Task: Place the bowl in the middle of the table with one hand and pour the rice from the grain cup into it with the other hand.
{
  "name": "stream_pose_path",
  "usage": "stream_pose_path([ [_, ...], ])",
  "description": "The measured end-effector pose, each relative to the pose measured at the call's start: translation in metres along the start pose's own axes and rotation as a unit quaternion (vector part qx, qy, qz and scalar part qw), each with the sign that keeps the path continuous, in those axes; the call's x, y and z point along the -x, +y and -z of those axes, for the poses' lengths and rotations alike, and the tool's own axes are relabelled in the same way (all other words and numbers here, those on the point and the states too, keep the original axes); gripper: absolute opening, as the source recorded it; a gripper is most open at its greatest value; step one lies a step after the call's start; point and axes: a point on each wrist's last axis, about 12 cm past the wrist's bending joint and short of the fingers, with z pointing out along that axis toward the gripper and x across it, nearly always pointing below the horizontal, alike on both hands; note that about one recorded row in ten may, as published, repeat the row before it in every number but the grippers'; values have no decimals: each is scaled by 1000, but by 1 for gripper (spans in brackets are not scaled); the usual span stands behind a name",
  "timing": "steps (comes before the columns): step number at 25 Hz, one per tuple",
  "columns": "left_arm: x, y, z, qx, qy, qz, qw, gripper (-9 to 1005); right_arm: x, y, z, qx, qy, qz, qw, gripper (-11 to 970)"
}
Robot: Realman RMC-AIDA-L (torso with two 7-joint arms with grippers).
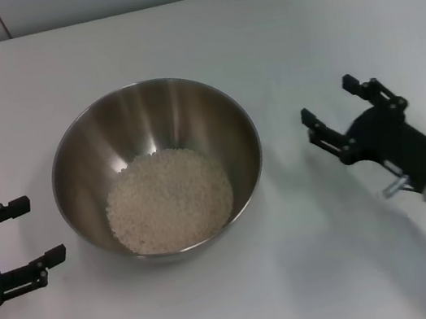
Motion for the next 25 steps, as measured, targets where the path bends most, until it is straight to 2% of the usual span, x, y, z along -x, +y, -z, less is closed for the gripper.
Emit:
stream_pose_path([
  [1, 0, 0, 1, 0, 0, 0, 1000, 836, 3, -8, 11, 33, -21, -28, 999, 801],
  [2, 0, 0, 1, 0, 0, 0, 1000, 836, 3, -8, 11, 33, -21, -28, 999, 801],
  [3, -1, 0, 1, 1, 1, 0, 1000, 836, 9, -17, 22, 81, -46, -56, 994, 801],
  [4, -1, 0, 1, 1, 1, 0, 1000, 836, 9, -17, 22, 81, -46, -56, 994, 802],
  [7, -2, -1, 1, 0, 0, 1, 1000, 835, 19, -31, 33, 144, -78, -57, 985, 802],
  [8, -2, -1, 1, 0, 0, 1, 1000, 835, 26, -42, 36, 190, -81, -45, 977, 802],
  [9, -2, -1, 1, 0, 0, 1, 1000, 835, 26, -42, 36, 190, -81, -45, 977, 802],
  [12, -1, -1, 0, -1, 0, 0, 1000, 835, 37, -56, 28, 255, -61, -33, 964, 802],
  [13, -1, -1, 0, -1, 0, 0, 1000, 835, 46, -64, 18, 290, -42, -27, 956, 802],
  [15, -1, 0, 0, -1, -1, 0, 1000, 835, 50, -67, 13, 301, -33, -23, 953, 802],
  [18, 0, 0, 0, -3, 0, -1, 1000, 835, 65, -74, -8, 338, 16, -2, 941, 802],
  [25, 0, 0, -1, -8, 6, -2, 1000, 836, 80, -73, -29, 372, 57, 16, 926, 801],
])
